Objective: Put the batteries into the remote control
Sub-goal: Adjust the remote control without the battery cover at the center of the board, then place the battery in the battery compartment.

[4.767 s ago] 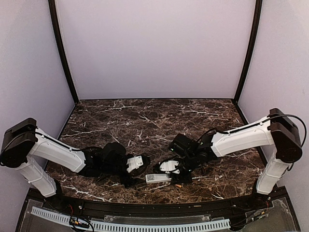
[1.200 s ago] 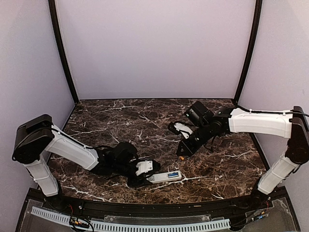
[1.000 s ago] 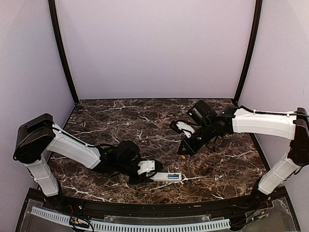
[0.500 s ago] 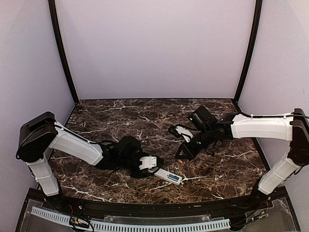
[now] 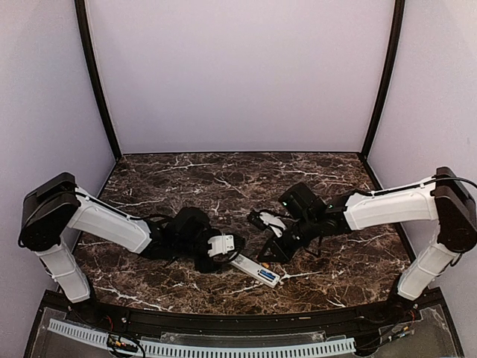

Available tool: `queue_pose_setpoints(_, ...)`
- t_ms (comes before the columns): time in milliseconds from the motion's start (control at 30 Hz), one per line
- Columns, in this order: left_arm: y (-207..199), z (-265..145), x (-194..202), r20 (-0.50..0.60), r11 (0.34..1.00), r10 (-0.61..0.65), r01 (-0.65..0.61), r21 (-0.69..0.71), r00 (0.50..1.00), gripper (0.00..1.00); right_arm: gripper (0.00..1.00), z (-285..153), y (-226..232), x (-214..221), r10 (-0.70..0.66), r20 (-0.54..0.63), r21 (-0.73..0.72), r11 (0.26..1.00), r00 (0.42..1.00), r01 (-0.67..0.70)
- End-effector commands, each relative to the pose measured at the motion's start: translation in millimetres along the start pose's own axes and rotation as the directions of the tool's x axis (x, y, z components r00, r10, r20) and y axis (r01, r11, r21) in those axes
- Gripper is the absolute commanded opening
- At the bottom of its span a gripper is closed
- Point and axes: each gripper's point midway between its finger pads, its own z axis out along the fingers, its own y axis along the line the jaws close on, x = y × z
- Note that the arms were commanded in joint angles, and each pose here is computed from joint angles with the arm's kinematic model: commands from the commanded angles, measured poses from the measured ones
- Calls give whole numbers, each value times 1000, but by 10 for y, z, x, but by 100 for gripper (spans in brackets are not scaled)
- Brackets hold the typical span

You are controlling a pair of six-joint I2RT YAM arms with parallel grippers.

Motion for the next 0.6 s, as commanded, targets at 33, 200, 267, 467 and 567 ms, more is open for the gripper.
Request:
queue_pose_setpoints(33, -4, -239, -1, 26, 993, -113, 113, -15, 993, 70, 0, 147, 58, -6, -13, 42, -33, 999, 999, 14)
queue_pose_setpoints(200, -20, -278, 10, 37, 989, -149, 149, -17, 988, 70, 0, 261, 11, 90, -24, 28, -28, 999, 999, 24)
queue_pose_setpoints(267, -16, -266, 19, 34, 988, -151, 151, -17, 988, 70, 0, 288, -8, 112, -27, 22, -23, 999, 999, 28)
queue_pose_setpoints(467, -9, -247, 9, 36, 990, -142, 143, -18, 989, 70, 0, 290, -15, 195, -21, 18, -21, 1000, 1000, 21)
queue_pose_setpoints(567, -21, -232, 19, 32, 990, -138, 138, -14, 990, 70, 0, 296, 2, 235, -21, 16, -19, 1000, 1000, 22)
